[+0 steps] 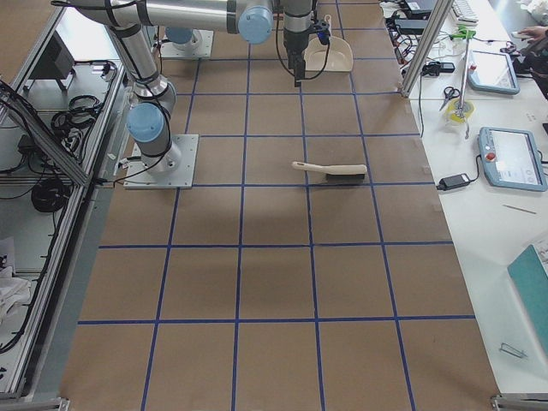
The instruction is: Sweep and dump trash into bin
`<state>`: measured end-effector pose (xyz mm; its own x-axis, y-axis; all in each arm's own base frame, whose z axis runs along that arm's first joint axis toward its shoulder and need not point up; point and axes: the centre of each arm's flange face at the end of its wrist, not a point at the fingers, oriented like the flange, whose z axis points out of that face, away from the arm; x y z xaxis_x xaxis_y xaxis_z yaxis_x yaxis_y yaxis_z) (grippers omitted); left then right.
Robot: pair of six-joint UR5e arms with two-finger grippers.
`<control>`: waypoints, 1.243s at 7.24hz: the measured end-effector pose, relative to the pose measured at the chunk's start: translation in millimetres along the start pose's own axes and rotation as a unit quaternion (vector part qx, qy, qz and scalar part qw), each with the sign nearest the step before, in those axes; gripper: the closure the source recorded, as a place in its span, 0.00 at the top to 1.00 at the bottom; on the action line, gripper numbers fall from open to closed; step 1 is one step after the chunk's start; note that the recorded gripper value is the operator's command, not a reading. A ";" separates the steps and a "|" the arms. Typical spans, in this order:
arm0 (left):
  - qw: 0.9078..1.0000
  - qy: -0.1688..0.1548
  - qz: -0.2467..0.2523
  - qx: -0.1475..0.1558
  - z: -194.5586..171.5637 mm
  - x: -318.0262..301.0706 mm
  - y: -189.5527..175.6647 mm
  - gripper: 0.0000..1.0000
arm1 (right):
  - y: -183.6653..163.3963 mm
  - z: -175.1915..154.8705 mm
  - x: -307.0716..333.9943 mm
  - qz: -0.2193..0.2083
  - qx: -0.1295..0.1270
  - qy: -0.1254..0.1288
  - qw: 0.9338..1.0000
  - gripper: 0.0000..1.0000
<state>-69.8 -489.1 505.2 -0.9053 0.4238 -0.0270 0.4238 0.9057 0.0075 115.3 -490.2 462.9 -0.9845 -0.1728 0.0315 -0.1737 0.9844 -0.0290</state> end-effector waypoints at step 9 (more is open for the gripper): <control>0.972 0.035 -0.233 0.022 2.0 42.8 5.3 1.00 | 8.9 -4.0 -1.0 -0.007 -0.012 -0.002 1.000 1.00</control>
<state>-106.2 -466.2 502.1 -0.9982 -0.0315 0.0515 -0.0331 0.9990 -0.0309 114.8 -481.1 466.7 -0.9822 -0.1859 0.0271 -0.1861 0.9825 -0.0043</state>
